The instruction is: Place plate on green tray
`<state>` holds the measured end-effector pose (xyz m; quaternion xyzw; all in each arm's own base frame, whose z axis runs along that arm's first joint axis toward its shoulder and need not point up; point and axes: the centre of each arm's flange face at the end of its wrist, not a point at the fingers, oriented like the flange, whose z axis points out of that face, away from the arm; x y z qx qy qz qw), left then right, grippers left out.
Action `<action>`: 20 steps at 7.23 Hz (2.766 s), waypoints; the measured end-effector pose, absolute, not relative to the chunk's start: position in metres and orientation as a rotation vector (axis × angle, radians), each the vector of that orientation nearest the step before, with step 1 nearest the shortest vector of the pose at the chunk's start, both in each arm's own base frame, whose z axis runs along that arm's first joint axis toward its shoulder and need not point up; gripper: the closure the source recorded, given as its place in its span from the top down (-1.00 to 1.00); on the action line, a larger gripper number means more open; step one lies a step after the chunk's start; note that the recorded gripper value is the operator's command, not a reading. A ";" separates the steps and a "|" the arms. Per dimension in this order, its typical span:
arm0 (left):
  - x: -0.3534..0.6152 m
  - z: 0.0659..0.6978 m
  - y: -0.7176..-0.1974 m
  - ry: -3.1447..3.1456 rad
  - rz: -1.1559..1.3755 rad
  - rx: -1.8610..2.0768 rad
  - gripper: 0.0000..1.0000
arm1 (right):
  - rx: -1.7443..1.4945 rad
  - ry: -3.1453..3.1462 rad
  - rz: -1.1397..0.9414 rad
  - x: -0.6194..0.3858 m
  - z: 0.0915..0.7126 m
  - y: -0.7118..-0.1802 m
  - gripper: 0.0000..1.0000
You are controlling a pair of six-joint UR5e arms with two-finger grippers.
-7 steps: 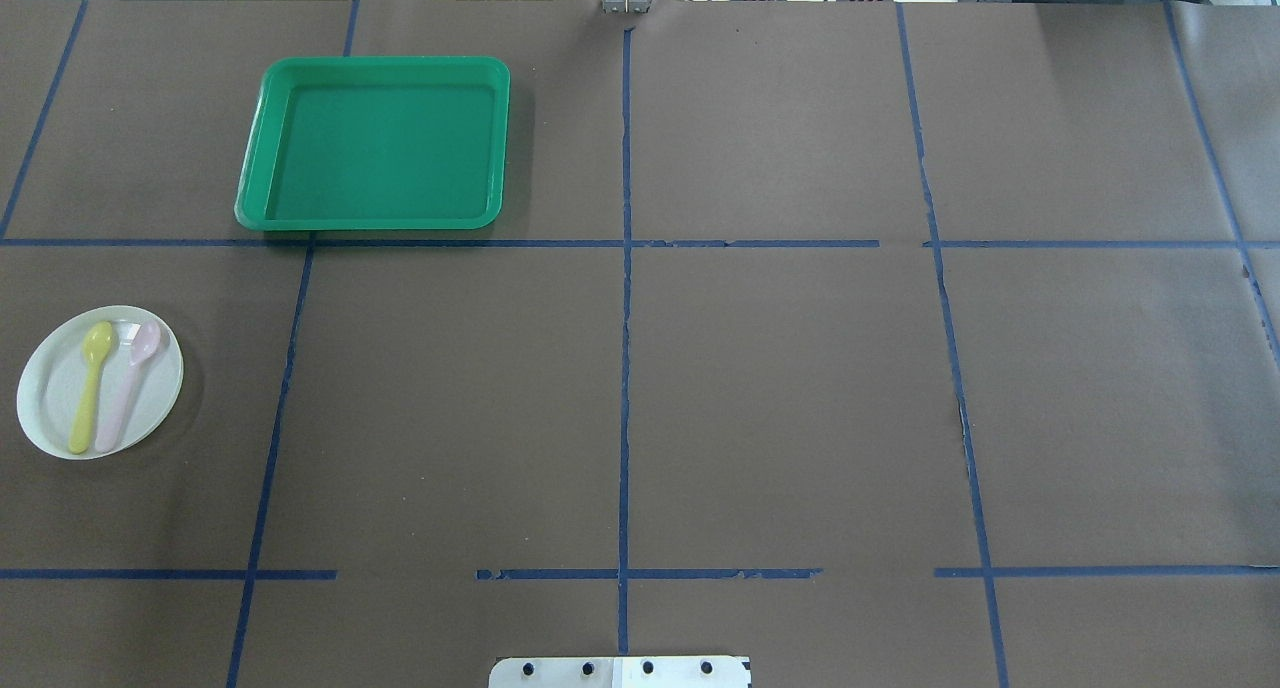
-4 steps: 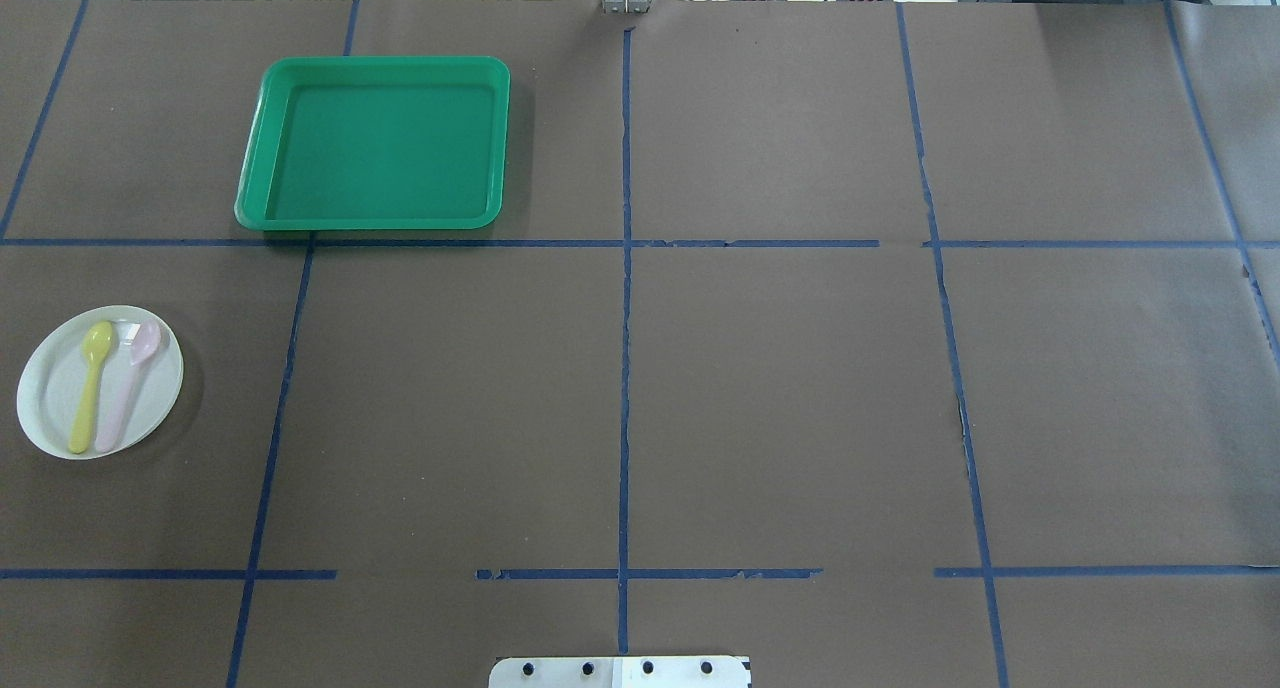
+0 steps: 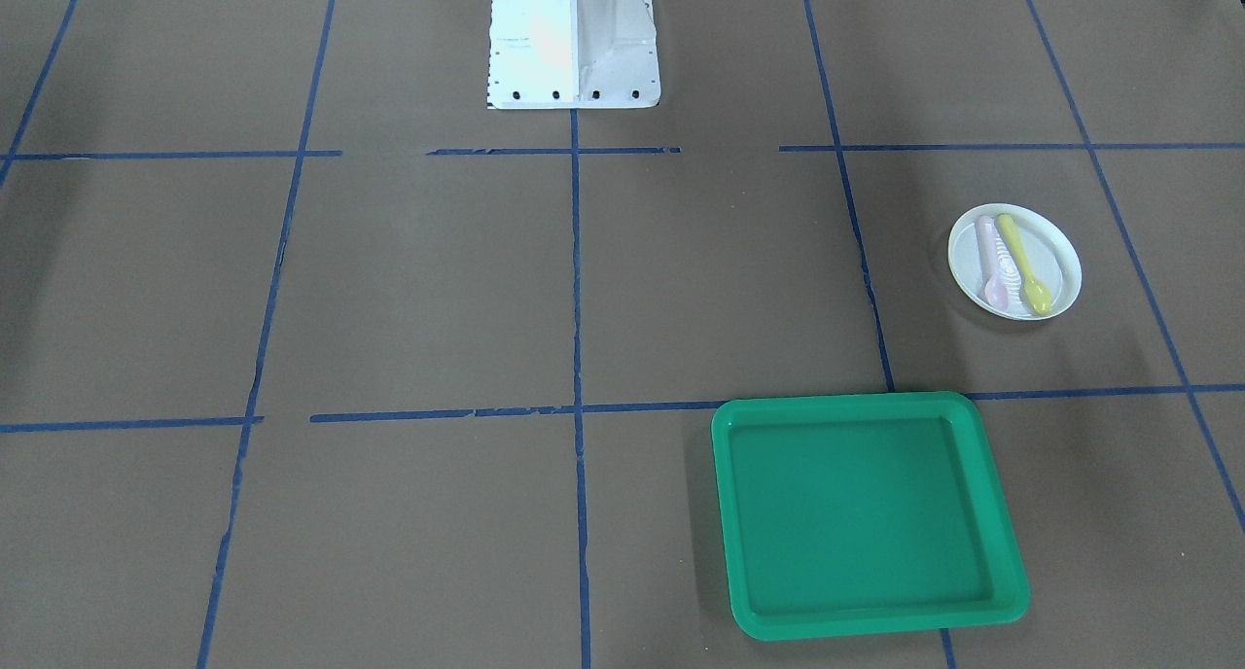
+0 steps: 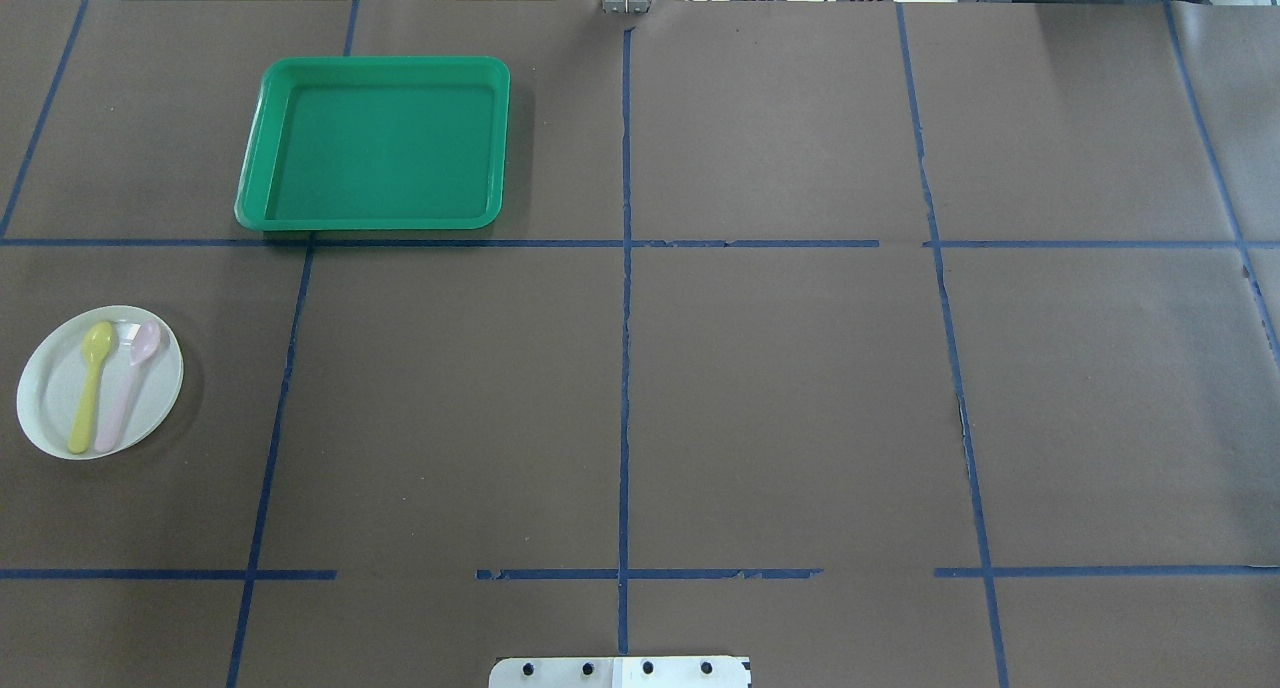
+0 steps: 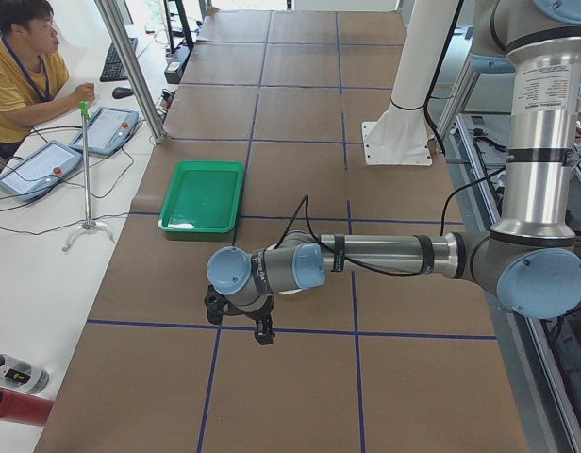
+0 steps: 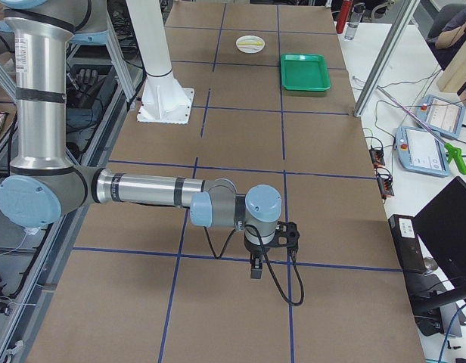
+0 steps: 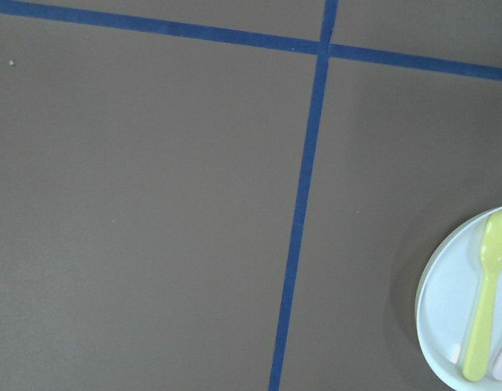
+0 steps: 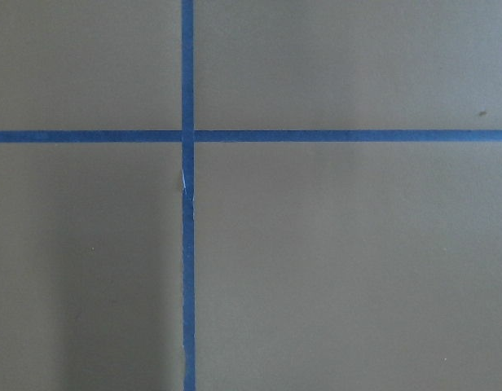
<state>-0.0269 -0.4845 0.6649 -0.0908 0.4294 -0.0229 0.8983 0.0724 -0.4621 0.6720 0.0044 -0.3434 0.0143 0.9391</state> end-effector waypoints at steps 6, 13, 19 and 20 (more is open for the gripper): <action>0.172 0.616 -0.492 0.851 0.124 -0.243 1.00 | 0.009 -0.701 0.029 0.072 0.672 -0.462 1.00; 0.157 0.692 -0.443 0.824 0.160 -0.158 0.88 | 0.009 -0.701 0.029 0.072 0.672 -0.462 1.00; 0.168 0.689 -0.464 0.839 0.085 -0.154 -0.41 | 0.009 -0.701 0.029 0.072 0.672 -0.462 1.00; 0.168 0.689 -0.464 0.840 0.082 -0.154 -0.61 | 0.009 -0.701 0.029 0.072 0.672 -0.462 1.00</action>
